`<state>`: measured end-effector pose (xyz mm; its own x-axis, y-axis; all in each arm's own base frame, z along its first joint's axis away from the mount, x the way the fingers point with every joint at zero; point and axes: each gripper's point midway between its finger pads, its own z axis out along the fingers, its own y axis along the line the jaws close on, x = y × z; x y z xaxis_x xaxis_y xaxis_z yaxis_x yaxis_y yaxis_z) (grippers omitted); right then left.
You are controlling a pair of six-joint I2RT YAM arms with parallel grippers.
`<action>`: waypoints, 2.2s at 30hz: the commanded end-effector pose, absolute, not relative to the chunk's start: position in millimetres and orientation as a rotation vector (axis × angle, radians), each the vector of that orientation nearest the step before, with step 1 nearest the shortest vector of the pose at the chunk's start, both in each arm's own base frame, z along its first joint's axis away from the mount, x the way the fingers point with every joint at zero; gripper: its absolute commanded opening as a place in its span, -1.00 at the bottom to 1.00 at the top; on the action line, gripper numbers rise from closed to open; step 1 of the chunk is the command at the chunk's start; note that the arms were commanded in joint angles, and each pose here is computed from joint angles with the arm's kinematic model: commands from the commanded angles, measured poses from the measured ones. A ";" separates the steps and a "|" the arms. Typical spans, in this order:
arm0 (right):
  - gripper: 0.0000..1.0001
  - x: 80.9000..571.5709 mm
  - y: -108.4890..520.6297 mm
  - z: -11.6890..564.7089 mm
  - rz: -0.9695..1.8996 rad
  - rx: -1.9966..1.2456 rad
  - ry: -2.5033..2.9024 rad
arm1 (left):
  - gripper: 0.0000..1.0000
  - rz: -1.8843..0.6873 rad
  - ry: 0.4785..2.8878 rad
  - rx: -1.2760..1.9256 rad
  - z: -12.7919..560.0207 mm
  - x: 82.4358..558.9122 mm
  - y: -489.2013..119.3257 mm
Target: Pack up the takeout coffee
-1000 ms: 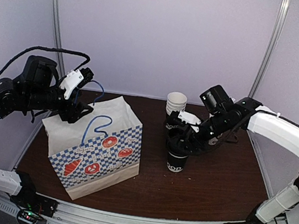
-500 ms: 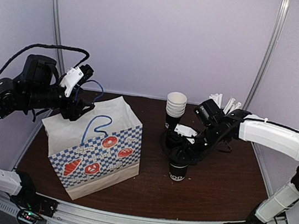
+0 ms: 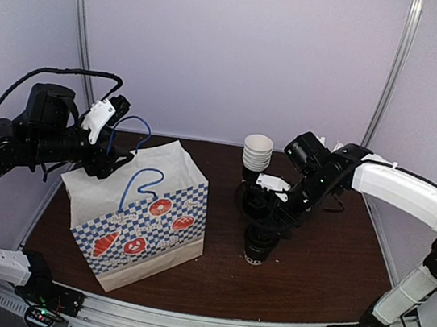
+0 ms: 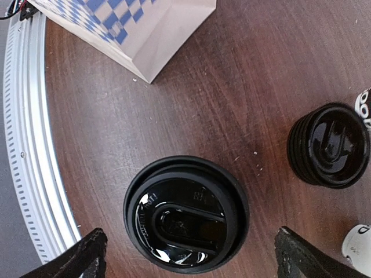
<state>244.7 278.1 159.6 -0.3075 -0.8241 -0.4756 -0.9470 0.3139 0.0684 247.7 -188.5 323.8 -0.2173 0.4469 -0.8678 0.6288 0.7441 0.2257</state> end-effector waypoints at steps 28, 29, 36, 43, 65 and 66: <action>1.00 239.8 278.1 155.7 0.334 -2.633 1.451 | 0.47 -0.235 1.873 0.771 320.5 235.4 -174.3; 1.00 240.8 279.0 154.0 0.332 -2.631 1.458 | 0.47 -0.235 1.872 0.774 320.6 235.1 -174.3; 0.93 246.0 283.9 143.1 0.326 -2.629 1.484 | 0.47 -0.233 1.874 0.779 320.5 236.6 -175.7; 0.85 241.8 281.5 135.6 0.301 -2.658 1.469 | 0.47 -0.231 1.881 0.780 316.4 235.8 -174.8; 0.51 238.5 270.3 153.8 0.189 -2.602 1.497 | 0.48 -0.235 1.861 0.802 323.0 238.0 -179.8; 0.49 237.9 270.0 155.6 0.186 -2.593 1.500 | 0.48 -0.234 1.862 0.806 322.7 238.8 -180.8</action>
<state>242.9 277.3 134.9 0.5107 -0.8395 -0.1855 -0.8554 -0.5178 -0.0115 233.0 -176.1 307.9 -0.2631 0.4376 -0.8598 0.6260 0.7556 0.1931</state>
